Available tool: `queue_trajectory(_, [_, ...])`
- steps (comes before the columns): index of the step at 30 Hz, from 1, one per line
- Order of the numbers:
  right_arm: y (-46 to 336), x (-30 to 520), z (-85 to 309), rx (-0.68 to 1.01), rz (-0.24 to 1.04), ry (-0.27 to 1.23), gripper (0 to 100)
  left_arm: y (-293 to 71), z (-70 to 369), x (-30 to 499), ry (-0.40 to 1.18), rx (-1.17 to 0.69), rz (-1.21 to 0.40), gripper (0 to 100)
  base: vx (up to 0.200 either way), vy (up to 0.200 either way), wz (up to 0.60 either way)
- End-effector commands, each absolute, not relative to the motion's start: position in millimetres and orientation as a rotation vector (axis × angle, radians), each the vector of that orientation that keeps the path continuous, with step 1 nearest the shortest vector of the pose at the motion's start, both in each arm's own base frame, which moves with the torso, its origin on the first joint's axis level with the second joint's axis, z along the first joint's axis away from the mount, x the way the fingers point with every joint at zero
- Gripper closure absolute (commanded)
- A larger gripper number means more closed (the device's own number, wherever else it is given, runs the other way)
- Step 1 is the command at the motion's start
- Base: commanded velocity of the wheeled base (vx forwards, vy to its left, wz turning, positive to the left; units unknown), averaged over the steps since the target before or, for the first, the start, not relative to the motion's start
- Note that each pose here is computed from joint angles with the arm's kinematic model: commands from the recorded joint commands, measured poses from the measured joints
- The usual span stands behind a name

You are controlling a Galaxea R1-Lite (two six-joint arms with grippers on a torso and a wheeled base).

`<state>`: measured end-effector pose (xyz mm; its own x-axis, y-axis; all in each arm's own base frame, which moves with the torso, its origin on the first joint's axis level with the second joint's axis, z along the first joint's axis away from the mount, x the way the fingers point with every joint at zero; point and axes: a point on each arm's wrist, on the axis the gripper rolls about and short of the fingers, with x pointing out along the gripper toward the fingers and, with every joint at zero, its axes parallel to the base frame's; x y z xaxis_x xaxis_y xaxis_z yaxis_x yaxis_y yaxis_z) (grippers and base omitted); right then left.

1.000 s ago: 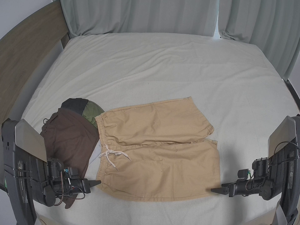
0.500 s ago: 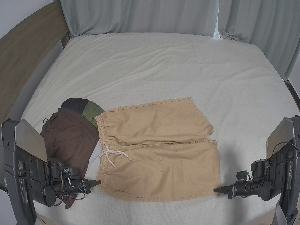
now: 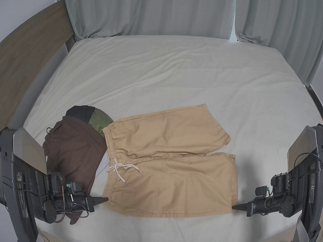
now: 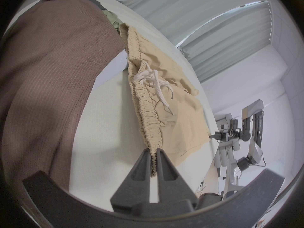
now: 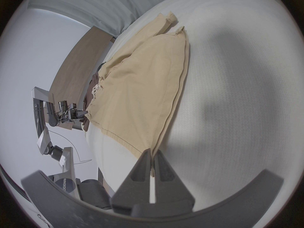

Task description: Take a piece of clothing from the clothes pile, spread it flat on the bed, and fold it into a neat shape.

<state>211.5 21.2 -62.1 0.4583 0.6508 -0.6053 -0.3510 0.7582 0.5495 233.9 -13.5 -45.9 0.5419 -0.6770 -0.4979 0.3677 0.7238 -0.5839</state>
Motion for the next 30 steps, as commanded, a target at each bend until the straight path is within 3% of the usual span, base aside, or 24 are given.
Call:
queue_trajectory(1, [21.0, 206.1, -60.8, 0.364, 0.644, 0.912, 100, -8.1, -43.8, 225.6, 0.778, -0.439, -0.650, 100, 0.000, 0.000, 0.00])
queue_trajectory(20, [14.3, 205.1, -46.8, 0.319, 0.889, 0.758, 100, 1.0, -36.9, 226.2, 0.686, -0.357, -0.738, 100, 0.000, 0.000, 0.00])
queue_trajectory(30, [6.8, 220.2, -36.3, 0.294, 0.877, 0.658, 100, -0.9, -7.7, 245.2, 0.572, -0.387, -0.735, 100, 0.000, 0.000, 0.00])
